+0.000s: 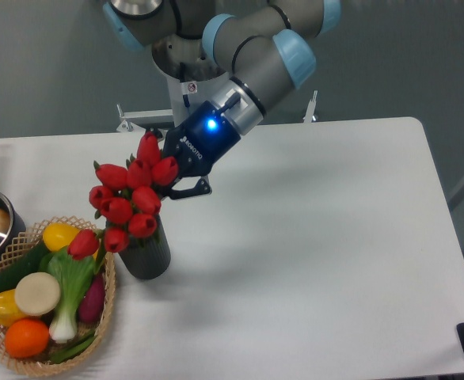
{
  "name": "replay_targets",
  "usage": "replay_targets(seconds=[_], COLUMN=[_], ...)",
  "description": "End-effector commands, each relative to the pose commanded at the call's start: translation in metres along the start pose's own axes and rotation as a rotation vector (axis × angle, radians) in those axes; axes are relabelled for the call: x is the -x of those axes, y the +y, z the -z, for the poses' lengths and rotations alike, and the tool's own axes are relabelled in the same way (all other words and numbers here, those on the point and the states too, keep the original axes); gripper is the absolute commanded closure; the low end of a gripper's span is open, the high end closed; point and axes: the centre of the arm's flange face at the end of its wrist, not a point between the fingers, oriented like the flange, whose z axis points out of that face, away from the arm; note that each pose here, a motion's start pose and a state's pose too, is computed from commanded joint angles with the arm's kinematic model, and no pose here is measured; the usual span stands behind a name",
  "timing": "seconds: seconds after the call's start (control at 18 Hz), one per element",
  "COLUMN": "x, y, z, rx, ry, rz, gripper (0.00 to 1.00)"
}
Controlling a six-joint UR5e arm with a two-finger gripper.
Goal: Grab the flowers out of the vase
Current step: 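Lift the gripped tulips straight up out of the black vase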
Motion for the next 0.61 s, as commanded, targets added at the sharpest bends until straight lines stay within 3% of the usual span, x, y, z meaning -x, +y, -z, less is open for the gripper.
replay_targets(seconds=[0.33,0.61], x=[0.009,0.015], y=[-0.021,-0.027], z=[0.030,0.046], rx=[-0.127,-0.154], ry=[0.034,0.017], rz=[0.030,0.024], gripper=[1.00,1.00])
